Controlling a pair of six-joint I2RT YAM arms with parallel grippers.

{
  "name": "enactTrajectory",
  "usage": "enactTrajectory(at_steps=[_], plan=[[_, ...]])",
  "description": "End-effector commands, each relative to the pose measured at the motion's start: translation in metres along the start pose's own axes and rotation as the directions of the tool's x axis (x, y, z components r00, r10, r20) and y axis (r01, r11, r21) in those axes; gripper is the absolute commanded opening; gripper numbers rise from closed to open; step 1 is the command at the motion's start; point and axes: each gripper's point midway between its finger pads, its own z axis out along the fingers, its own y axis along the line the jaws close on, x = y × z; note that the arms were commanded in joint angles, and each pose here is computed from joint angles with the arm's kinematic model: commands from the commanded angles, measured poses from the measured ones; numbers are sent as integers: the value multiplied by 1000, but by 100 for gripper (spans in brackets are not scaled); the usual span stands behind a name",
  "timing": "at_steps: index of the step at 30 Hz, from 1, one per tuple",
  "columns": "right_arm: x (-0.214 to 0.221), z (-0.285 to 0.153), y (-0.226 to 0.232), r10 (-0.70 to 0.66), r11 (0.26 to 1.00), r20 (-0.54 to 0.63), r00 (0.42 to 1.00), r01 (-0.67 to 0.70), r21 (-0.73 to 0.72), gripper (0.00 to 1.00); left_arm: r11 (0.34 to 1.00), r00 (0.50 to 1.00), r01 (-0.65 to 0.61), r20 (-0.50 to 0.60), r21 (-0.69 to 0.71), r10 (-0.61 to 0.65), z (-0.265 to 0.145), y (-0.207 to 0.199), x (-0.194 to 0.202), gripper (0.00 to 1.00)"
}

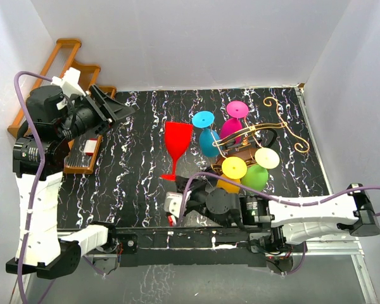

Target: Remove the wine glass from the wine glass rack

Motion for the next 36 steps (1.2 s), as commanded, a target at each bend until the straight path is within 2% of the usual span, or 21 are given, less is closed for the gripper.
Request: enactTrajectory(at_steps=[1,7,13,23,36], plan=[[4,-17,-49,-155,940,-62,986,167,299,8,998,992,-4,-129,56,11,-17,-10,28,49],[25,-10,-24,-346,881,-115,931,364,302,8,1000,975,-18,-223,21,22,-17,12,54,50],[39,-2,14,-529,799,-125,839,542,259,8,998,964,-40,-265,-39,28,-16,37,71,53],[39,19,59,-655,730,-61,753,651,210,8,995,951,-32,-308,-96,1,-10,61,87,54],[34,31,88,-695,703,-30,718,688,180,8,988,923,-27,-383,-153,-34,-14,88,117,54]])
